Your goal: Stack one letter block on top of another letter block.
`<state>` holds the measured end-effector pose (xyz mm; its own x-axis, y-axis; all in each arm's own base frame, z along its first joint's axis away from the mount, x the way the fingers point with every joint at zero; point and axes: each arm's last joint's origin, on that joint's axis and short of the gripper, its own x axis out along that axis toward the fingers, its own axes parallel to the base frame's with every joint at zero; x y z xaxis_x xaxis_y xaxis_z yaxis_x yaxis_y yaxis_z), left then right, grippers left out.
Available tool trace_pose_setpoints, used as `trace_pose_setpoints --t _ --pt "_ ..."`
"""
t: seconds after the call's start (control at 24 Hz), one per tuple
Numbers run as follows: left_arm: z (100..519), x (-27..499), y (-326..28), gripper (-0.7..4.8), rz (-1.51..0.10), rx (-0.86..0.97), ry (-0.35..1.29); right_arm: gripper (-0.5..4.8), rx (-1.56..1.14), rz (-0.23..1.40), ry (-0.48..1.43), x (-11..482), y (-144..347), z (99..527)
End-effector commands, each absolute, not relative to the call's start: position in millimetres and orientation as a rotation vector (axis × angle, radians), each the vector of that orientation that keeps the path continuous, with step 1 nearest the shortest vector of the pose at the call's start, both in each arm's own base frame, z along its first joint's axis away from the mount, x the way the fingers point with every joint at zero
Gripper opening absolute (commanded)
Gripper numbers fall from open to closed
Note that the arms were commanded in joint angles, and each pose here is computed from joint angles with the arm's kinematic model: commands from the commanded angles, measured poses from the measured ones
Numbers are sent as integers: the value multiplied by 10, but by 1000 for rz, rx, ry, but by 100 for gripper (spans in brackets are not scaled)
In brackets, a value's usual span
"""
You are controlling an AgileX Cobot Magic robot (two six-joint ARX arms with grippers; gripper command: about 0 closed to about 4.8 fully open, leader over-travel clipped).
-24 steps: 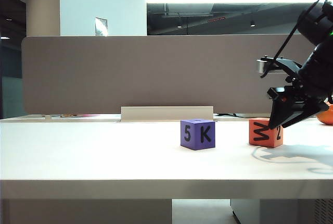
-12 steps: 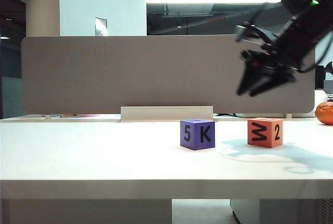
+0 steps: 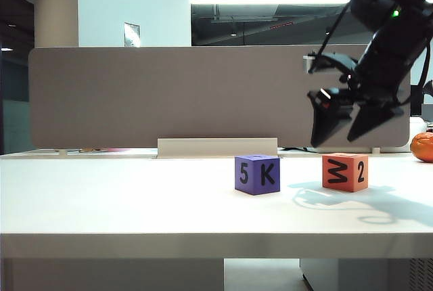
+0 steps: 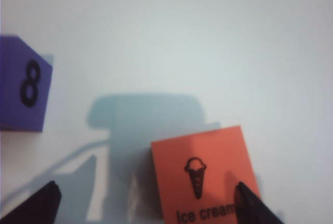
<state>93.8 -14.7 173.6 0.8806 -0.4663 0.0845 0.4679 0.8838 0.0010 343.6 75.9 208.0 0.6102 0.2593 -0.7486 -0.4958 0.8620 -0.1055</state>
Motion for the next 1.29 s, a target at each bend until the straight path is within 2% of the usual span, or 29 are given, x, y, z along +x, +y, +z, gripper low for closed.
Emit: trace_pose_setpoints --t 0.04,0.33,1.08,1.13,1.21,1.29 --pt "1764 933 -150 -5 -495 -15 -100 479 -330 438 838 3469 760 1988" --pt "1764 933 -150 -6 -496 -16 -100 479 -355 386 845 3557 752 1842" --pt "1764 933 -150 -6 -496 -19 -99 479 -397 221 803 3651 609 1829" --pt "1764 933 -150 -6 -496 -19 -99 388 -397 220 798 3655 608 1832" --pt "1764 933 -150 -5 -496 -19 -99 257 -396 219 798 3656 604 1833" --pt "1764 933 -150 -6 -496 -19 -99 246 -397 215 798 3658 602 1831"
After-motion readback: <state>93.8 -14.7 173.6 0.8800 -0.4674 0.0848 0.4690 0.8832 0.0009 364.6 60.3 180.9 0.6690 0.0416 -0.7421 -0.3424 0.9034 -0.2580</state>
